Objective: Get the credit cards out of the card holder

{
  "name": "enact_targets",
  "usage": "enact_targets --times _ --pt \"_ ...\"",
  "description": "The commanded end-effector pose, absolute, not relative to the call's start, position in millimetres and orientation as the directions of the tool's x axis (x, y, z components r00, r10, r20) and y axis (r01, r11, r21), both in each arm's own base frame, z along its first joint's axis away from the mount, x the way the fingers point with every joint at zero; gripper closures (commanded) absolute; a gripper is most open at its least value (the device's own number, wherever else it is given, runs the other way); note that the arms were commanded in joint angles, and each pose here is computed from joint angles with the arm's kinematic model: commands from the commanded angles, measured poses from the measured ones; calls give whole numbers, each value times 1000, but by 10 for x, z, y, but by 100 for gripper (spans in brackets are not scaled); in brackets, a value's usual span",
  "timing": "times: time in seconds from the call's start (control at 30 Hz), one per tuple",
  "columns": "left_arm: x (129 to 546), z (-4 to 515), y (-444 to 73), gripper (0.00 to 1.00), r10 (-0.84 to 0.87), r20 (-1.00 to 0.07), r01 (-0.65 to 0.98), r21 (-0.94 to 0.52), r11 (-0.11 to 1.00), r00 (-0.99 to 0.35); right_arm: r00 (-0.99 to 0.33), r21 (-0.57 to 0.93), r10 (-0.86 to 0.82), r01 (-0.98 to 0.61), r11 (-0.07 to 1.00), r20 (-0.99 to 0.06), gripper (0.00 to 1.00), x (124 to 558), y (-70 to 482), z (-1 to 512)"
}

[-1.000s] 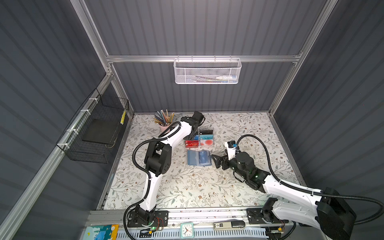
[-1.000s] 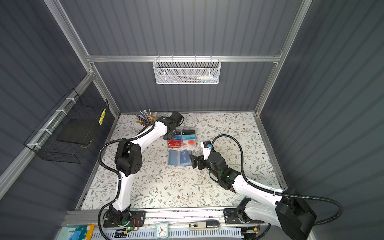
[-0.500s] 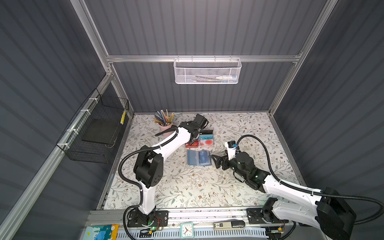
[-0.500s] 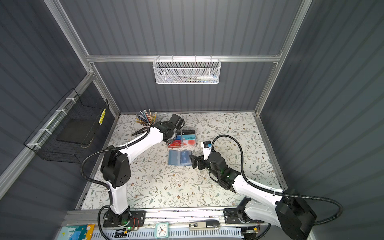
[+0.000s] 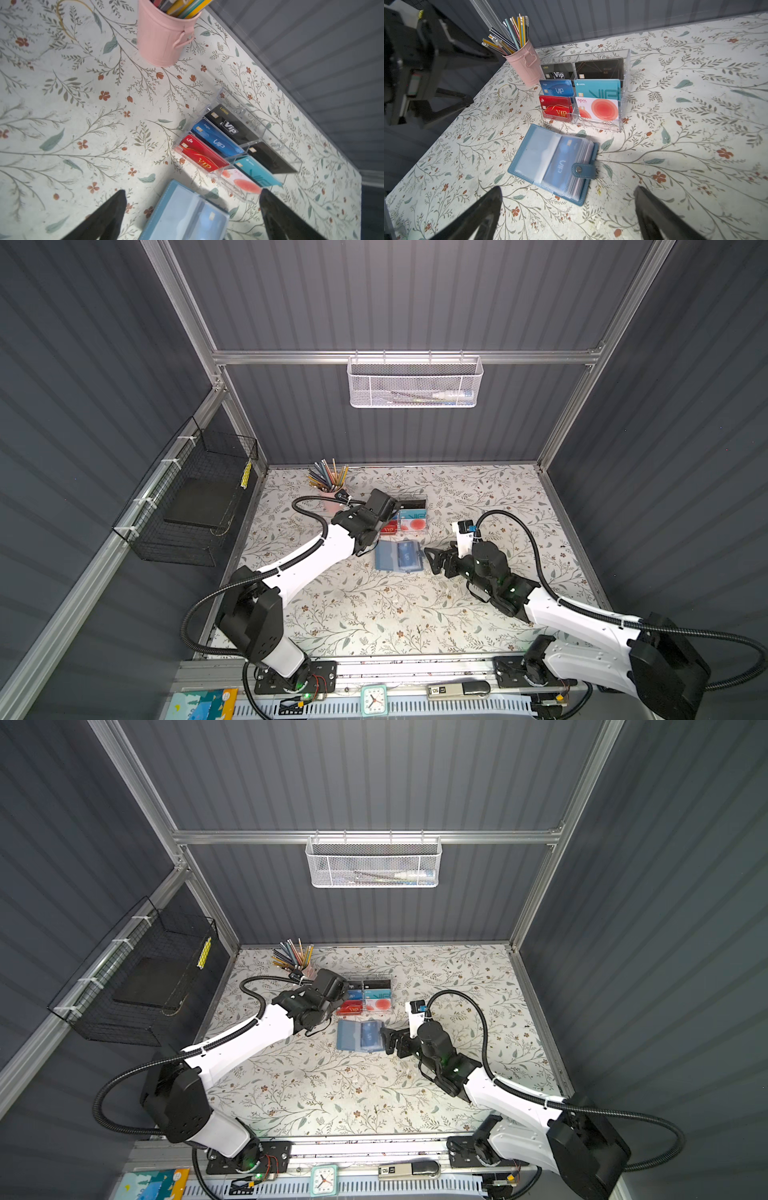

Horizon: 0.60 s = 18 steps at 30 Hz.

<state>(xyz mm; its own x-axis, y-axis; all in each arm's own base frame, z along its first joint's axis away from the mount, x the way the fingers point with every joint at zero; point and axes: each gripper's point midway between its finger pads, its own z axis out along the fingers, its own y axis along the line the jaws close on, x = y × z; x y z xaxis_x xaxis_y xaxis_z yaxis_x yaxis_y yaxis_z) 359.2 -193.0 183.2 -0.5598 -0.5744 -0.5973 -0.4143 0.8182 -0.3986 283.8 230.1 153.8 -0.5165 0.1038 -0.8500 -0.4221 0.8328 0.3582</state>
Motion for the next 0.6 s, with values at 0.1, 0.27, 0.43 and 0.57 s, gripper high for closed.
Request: enact_targets --times 0.1,0.27,0.43,0.57 --pt "3280 1834 -2069 0 -305 -674 -49 -371 927 -672 -584 407 122 -387 828 -802 1 2855 2349 1337" --pt "3029 1790 -2183 0 -260 -671 104 -452 886 -695 -601 390 114 -353 851 -791 1 2892 2305 1159" --pt "2867 1660 -2387 0 -209 -619 191 -516 835 -757 -637 428 117 -360 829 -762 1 2876 2370 1003" --pt "2823 1537 -2538 0 -181 -611 254 -554 793 -770 -662 422 102 -344 839 -743 1 2902 2394 868"
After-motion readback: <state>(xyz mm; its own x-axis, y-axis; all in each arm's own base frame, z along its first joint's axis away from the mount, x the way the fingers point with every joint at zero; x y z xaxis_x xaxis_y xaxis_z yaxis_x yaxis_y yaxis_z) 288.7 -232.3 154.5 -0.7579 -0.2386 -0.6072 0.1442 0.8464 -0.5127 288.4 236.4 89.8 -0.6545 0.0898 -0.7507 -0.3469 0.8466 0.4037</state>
